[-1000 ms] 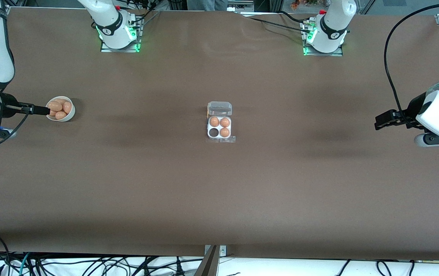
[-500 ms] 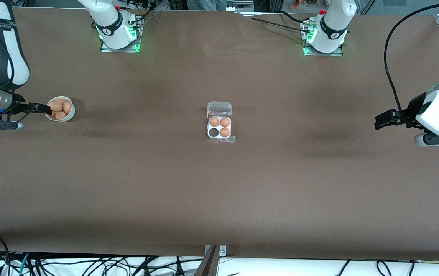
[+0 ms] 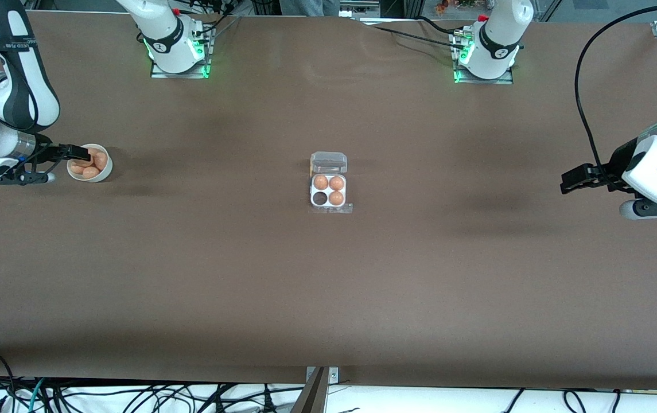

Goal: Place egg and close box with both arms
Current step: 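Lower the right gripper, grasp one brown egg, and lift it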

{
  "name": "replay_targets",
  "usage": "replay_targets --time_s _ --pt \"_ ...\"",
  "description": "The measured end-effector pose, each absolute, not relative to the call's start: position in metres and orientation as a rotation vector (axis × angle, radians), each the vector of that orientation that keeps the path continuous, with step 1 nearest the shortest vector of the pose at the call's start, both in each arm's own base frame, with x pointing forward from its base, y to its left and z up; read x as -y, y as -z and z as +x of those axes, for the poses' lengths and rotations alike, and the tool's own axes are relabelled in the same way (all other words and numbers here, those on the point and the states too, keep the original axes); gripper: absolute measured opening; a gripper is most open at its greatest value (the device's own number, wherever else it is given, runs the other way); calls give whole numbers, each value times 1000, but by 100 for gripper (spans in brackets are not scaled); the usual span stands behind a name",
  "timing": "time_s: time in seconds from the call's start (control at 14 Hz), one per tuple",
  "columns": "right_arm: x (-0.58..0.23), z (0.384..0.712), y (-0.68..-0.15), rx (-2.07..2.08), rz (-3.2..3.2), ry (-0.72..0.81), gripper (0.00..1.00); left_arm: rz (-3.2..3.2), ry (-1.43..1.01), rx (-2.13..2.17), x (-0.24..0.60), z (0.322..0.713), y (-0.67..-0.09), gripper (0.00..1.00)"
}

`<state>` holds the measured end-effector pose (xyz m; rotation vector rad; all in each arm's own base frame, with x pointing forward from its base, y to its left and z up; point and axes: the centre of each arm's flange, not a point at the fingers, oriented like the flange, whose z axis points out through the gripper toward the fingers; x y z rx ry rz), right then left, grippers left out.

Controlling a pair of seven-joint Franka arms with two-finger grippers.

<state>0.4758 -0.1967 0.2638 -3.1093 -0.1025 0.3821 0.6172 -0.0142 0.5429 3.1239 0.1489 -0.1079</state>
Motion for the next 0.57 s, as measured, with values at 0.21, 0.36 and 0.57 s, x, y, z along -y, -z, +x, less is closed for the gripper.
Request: replay_targets --time_s 0.21,0.36,0.57 --pt "205 472 -248 118 -3105 -407 100 3124 108 -149 14 617 -543 100" --pt "205 471 -241 120 -3100 -428 100 3124 109 -149 14 617 -543 100" --pt "204 469 -233 121 -3093 -454 100 3124 109 -149 14 617 -543 100"
